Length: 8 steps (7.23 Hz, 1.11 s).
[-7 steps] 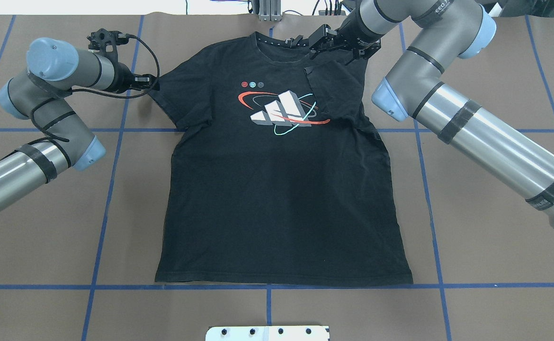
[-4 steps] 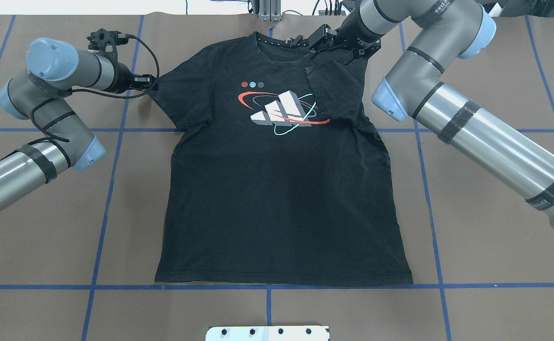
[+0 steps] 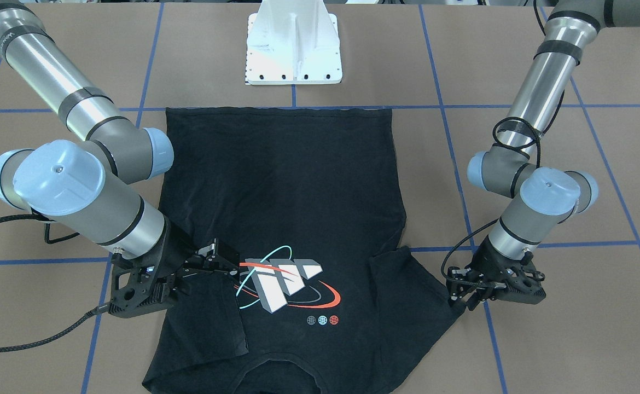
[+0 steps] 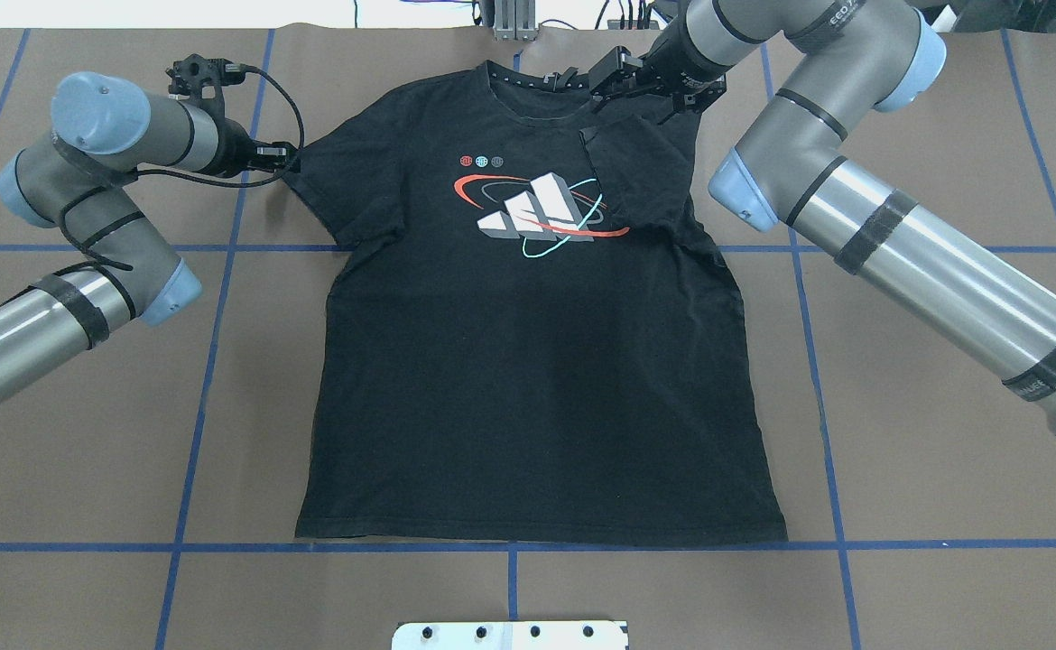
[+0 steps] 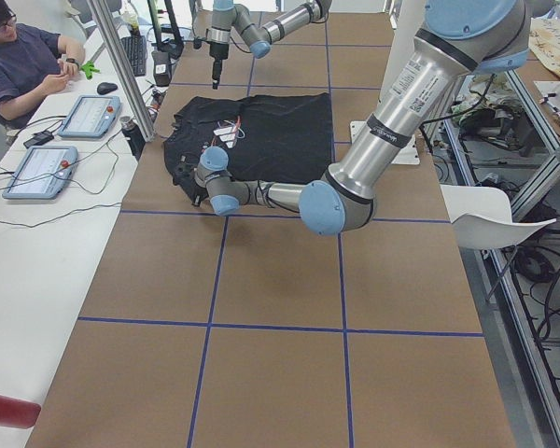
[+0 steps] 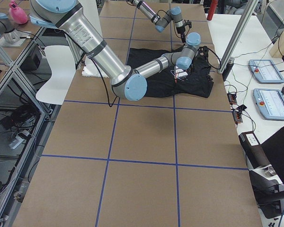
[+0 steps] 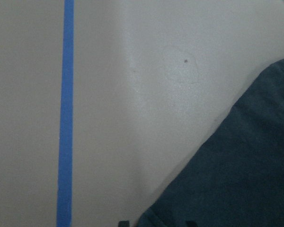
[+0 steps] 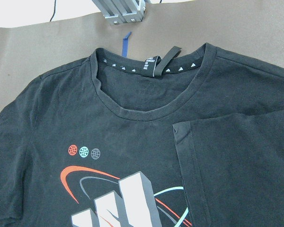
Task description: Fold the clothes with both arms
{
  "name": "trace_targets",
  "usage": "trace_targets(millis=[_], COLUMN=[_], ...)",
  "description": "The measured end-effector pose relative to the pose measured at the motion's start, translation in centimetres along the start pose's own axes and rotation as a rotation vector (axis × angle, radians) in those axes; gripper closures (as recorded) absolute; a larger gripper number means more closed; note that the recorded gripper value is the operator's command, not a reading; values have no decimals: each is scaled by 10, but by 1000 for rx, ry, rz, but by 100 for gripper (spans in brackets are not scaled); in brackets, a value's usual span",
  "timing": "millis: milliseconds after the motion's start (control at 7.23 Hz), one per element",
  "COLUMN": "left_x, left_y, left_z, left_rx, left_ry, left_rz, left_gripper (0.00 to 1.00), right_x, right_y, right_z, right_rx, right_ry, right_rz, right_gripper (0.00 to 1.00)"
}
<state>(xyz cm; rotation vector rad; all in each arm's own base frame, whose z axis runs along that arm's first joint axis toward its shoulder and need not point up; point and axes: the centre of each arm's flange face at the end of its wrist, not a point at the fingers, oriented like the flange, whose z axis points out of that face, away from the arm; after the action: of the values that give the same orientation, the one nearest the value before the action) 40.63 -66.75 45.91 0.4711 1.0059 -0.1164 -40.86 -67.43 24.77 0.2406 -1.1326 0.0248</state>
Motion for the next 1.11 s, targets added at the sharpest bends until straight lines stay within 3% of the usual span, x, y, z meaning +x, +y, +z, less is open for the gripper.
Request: trace_targets(millis=[692,830,1107], left_x=[2,3,5], left_y=[3,3,3], left_z=[2,2,2], left_rx=[-4,-4,-5], left_ry=[1,2,2], left_rz=[2,3,2], left_gripper=[55,63,91], right_x=[1,1,1], right_y=[-1,-1,-1], right_z=[-2,-2,-2], right_rx=[1,1,2], right_ry=[-1,-1,-1], right_rz=[1,1,1], right_gripper=[0,0,0])
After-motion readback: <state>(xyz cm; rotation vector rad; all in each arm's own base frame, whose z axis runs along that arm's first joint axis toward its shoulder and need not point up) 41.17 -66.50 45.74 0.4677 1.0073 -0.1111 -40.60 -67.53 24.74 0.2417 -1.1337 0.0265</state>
